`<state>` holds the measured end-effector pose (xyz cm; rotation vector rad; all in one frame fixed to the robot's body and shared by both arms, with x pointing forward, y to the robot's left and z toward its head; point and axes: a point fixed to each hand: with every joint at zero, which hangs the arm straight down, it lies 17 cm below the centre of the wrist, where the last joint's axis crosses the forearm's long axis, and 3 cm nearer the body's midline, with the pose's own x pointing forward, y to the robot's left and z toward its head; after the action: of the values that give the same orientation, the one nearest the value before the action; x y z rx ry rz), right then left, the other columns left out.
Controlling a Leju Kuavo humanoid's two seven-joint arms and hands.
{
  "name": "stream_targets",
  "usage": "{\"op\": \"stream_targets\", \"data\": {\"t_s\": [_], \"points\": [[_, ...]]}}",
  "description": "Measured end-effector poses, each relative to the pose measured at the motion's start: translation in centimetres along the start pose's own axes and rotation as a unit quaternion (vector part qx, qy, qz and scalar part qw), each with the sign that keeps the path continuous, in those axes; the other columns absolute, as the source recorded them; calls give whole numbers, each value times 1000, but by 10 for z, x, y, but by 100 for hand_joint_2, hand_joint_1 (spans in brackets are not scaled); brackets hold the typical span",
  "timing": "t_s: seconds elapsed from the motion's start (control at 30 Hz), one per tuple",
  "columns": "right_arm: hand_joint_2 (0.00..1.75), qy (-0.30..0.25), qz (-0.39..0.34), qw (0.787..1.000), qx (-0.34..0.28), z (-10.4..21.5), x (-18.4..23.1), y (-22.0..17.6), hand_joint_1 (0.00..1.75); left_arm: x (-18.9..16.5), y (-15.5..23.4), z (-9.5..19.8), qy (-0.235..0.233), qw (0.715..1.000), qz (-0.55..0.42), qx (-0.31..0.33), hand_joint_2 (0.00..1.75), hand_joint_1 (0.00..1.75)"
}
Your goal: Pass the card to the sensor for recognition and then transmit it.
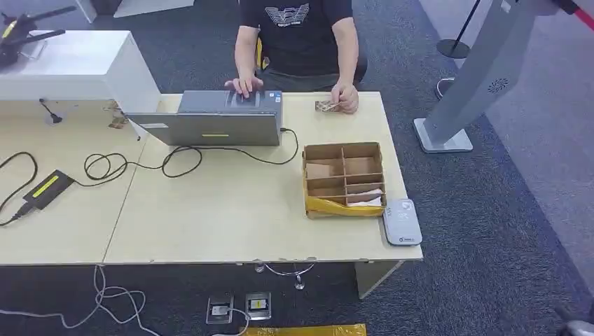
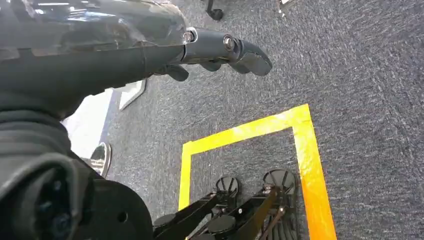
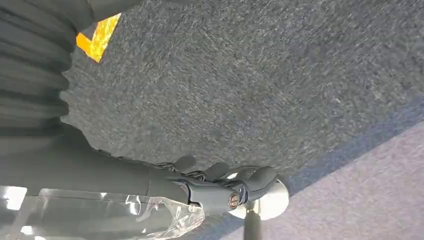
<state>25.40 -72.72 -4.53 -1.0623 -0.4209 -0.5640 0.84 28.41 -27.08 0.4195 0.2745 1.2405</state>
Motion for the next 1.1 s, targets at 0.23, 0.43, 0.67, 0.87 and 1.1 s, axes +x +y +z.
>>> {"op": "stream_targets", "data": {"t_s": [0.23,0.43,0.67,0.87,1.1], "points": [[175,118,-38,992,30,13,-130,21,0,-4,0,0,10,1000,19,-1,0,0],[175,224,-55,972,53,71,-254,59,0,0,-2,0,-1,1000,20,-4,0,0],[0,231,-99,962,111,146,-303,122,0,10,3,0,-30,1000,7,8,0,0],[0,258,-93,955,110,171,-326,131,0,4,-3,1,-11,1000,4,-8,0,0],[0,251,-80,961,86,183,-336,128,0,3,14,-1,-20,999,24,37,0,0]]}}
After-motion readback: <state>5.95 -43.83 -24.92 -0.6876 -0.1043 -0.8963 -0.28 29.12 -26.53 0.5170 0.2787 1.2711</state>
